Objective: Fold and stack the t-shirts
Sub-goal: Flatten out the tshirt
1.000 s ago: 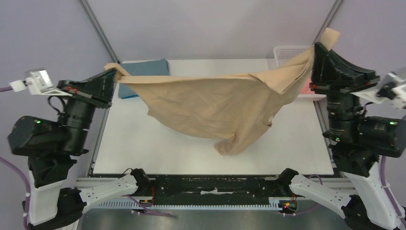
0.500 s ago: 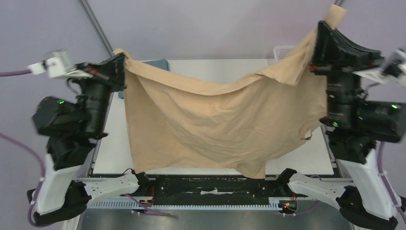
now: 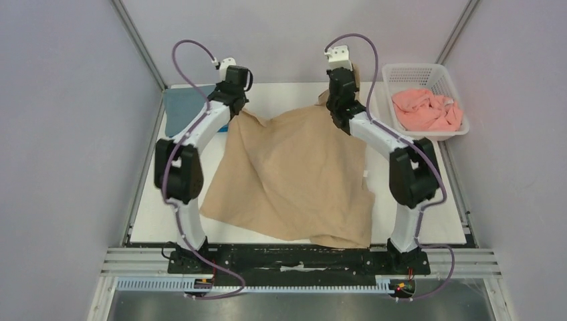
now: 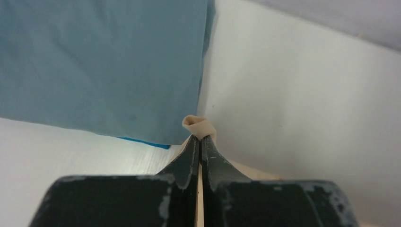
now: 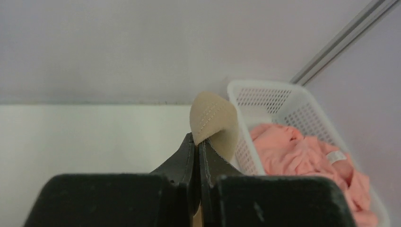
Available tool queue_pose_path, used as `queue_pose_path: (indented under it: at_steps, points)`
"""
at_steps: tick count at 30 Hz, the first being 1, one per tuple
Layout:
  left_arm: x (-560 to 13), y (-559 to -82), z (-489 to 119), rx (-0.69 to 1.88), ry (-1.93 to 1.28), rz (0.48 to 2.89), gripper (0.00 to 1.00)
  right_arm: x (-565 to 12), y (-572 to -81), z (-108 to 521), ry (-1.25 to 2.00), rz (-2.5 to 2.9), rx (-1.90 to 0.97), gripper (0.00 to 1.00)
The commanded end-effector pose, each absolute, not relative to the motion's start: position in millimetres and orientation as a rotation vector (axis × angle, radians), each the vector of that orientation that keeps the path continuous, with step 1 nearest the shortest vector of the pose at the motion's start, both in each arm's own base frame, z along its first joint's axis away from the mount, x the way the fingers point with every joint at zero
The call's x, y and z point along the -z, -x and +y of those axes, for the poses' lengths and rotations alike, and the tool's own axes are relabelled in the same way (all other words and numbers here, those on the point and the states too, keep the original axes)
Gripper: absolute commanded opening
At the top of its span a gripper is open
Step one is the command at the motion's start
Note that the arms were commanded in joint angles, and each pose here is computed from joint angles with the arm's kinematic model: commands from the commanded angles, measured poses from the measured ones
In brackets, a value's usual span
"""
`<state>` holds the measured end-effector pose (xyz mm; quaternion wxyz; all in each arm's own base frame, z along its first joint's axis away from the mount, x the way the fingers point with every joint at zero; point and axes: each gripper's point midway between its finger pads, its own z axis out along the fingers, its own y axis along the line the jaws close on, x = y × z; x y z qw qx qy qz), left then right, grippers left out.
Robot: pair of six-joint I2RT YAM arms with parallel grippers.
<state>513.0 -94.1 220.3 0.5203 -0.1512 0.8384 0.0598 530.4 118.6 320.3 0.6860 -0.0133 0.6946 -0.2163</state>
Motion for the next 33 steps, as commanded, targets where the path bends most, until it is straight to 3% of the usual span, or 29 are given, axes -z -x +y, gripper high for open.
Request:
queue_pose_path:
  at_steps: [1, 3, 5, 6, 8, 9, 13, 18, 26, 33]
  points:
    - [-166, -570, -110, 0.043, 0.479, 2.13, 0.08, -257, -591, 99, -0.139, 1.618, 0.459, 0.07]
    - [-134, -587, -114, 0.066, 0.495, 2.198, 0.39, -223, -622, 92, -0.174, 1.664, 0.474, 0.17]
    - [-125, -599, -118, 0.092, 0.503, 2.206, 0.72, -203, -650, 89, -0.171, 1.689, 0.468, 0.4]
    - [-126, -602, -120, 0.099, 0.5, 2.2, 0.79, -192, -660, 86, -0.168, 1.701, 0.47, 0.52]
    - [-135, -603, -124, 0.131, 0.485, 2.188, 0.8, -192, -668, 84, -0.15, 1.699, 0.457, 0.92]
    - [-140, -602, -125, 0.145, 0.477, 2.183, 0.81, -197, -667, 85, -0.138, 1.691, 0.44, 0.98]
    - [-173, -579, -136, 0.229, 0.417, 2.166, 0.82, -210, -642, 100, -0.034, 1.705, 0.3, 0.98]
    - [-185, -521, -151, 0.32, 0.325, 2.181, 0.83, -216, -577, 120, 0.028, 1.79, 0.049, 0.98]
    - [-116, -406, -155, 0.471, 0.288, 2.317, 0.84, -157, -447, 138, 0.052, 1.936, -0.307, 0.98]
    - [-45, -354, -142, 0.442, 0.401, 2.465, 0.85, -106, -399, 142, 0.134, 2.061, -0.374, 0.98]
